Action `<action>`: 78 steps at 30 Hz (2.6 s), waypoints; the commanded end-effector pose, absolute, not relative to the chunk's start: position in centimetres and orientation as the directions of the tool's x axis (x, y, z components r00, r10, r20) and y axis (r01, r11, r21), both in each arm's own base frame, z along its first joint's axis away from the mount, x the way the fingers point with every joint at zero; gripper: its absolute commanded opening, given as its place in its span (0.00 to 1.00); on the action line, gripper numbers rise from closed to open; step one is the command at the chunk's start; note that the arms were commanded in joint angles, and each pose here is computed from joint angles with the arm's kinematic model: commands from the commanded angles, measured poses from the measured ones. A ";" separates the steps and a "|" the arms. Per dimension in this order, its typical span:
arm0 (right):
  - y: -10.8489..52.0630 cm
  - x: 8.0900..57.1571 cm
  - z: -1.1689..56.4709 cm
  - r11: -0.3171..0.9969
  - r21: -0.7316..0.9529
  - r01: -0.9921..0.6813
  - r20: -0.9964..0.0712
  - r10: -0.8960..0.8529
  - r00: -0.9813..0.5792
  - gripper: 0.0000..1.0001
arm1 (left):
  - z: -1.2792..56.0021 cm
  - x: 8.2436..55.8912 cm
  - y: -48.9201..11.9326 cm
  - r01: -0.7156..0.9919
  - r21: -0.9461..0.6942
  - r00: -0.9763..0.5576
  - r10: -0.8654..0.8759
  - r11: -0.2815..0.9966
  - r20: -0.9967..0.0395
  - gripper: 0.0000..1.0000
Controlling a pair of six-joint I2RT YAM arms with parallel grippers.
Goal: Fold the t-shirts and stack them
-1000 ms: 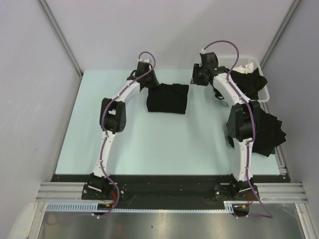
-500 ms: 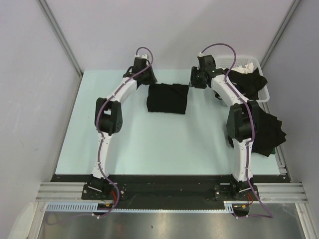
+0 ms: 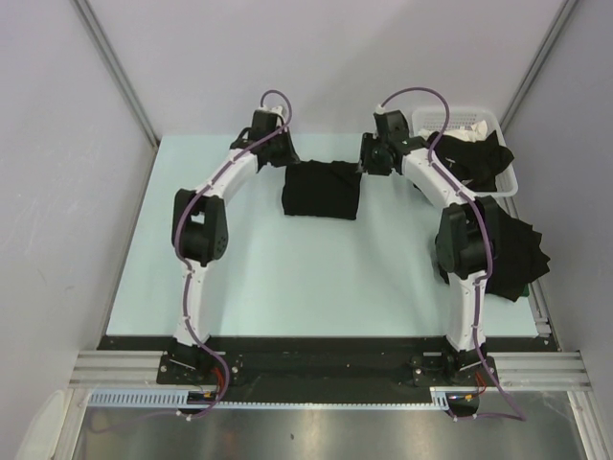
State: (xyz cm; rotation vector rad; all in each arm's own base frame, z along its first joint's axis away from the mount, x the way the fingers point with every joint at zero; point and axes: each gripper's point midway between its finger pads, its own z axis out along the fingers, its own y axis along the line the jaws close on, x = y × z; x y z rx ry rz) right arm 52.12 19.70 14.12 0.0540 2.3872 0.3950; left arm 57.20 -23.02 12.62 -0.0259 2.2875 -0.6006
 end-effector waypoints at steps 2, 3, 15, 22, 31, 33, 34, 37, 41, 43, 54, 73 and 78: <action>18.7 51.9 19.4 0.954 0.288 -0.088 -0.718 0.154 -0.679 0.45 | 10.4 58.4 -24.3 0.172 -0.447 -0.739 -0.185 0.878 -0.648 0.10; 18.5 51.9 19.4 0.954 0.289 -0.084 -0.716 0.157 -0.680 0.45 | 9.7 58.8 -24.4 0.172 -0.447 -0.741 -0.183 0.878 -0.646 0.11; 19.2 50.1 19.8 0.954 0.277 -0.116 -0.699 0.117 -0.706 0.45 | 8.5 61.2 -24.3 0.152 -0.436 -0.719 -0.203 0.887 -0.665 0.16; 22.9 50.9 18.7 0.917 0.368 -0.152 -0.684 0.157 -0.713 0.43 | 12.3 58.4 -24.4 0.185 -0.452 -0.731 -0.185 0.872 -0.656 0.15; 27.1 50.4 14.0 0.909 0.378 -0.177 -0.636 0.115 -0.763 0.00 | 15.7 52.6 -22.8 0.206 -0.417 -0.748 -0.133 0.885 -0.651 0.09; 27.1 49.6 13.3 0.913 0.374 -0.163 -0.613 0.112 -0.782 0.00 | 17.0 51.8 -22.7 0.218 -0.420 -0.741 -0.131 0.881 -0.659 0.09; 26.8 48.2 13.5 0.920 0.364 -0.143 -0.587 0.108 -0.803 0.04 | 17.5 50.5 -22.6 0.230 -0.416 -0.752 -0.111 0.880 -0.650 0.10; 26.1 46.6 14.9 0.936 0.322 -0.141 -0.602 0.088 -0.794 0.30 | 17.5 49.7 -22.6 0.244 -0.416 -0.759 -0.094 0.876 -0.644 0.14; 24.9 44.7 16.9 0.955 0.274 -0.109 -0.626 0.092 -0.774 0.37 | 16.8 49.5 -22.5 0.248 -0.412 -0.766 -0.083 0.877 -0.638 0.17; 24.1 43.2 15.8 0.963 0.261 -0.071 -0.589 0.100 -0.802 0.38 | 16.7 49.6 -22.7 0.252 -0.415 -0.765 -0.083 0.874 -0.639 0.20; 21.2 39.3 11.5 0.944 0.318 0.087 -0.523 0.251 -0.815 0.58 | 17.8 49.1 -23.4 0.286 -0.453 -0.771 -0.078 0.844 -0.632 0.33; 22.1 42.2 8.1 0.837 0.538 0.103 -0.550 0.441 -0.709 0.63 | 19.6 46.1 -23.1 0.321 -0.468 -0.767 -0.064 0.824 -0.639 0.37; 21.8 42.7 7.2 0.828 0.547 0.121 -0.547 0.463 -0.697 0.63 | 19.8 45.6 -22.8 0.329 -0.453 -0.763 -0.049 0.829 -0.644 0.38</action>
